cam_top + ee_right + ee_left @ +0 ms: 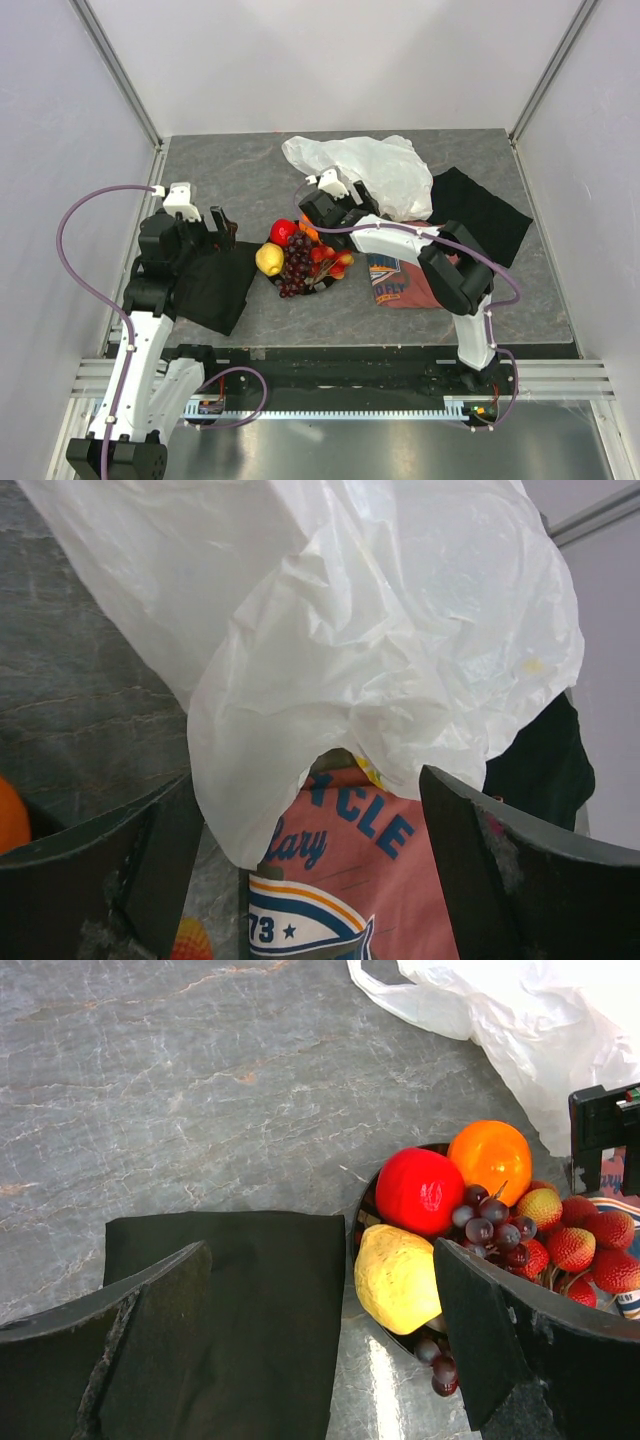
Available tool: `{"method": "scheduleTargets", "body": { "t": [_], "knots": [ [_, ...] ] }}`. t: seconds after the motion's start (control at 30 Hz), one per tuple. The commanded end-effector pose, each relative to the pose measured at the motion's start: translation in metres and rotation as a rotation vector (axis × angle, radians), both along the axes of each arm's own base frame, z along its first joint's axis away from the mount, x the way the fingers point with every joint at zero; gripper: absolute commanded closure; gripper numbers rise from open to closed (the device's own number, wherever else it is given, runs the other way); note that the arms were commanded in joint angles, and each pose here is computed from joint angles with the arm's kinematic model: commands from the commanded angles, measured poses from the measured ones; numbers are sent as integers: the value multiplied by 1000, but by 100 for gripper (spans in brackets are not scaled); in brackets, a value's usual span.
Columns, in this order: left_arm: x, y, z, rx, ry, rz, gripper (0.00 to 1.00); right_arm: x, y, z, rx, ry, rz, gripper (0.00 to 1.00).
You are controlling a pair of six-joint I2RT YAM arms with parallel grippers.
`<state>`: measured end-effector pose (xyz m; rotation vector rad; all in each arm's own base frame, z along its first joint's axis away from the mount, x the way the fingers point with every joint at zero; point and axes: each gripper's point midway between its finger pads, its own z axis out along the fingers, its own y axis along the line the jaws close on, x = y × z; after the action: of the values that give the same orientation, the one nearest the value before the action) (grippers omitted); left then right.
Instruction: Place the fruits into the plastic bag
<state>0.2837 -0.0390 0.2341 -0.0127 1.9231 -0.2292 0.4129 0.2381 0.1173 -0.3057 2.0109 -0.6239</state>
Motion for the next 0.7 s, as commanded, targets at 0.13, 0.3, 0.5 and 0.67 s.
{"method": "scheduleTargets", "body": {
  "t": [0.13, 0.3, 0.5, 0.67],
  "knots": [
    [1, 7, 10, 43, -31, 13, 1, 18, -13, 11, -48, -84, -72, 32],
    [0, 7, 10, 42, -35, 11, 1, 26, -17, 22, -10, -92, -50, 79],
    [-1, 5, 12, 42, -41, 5, 1, 32, -25, 52, 123, -110, 2, 100],
    [-2, 3, 13, 38, -48, -12, 1, 29, -21, 86, 279, -117, 116, 100]
  ]
}}
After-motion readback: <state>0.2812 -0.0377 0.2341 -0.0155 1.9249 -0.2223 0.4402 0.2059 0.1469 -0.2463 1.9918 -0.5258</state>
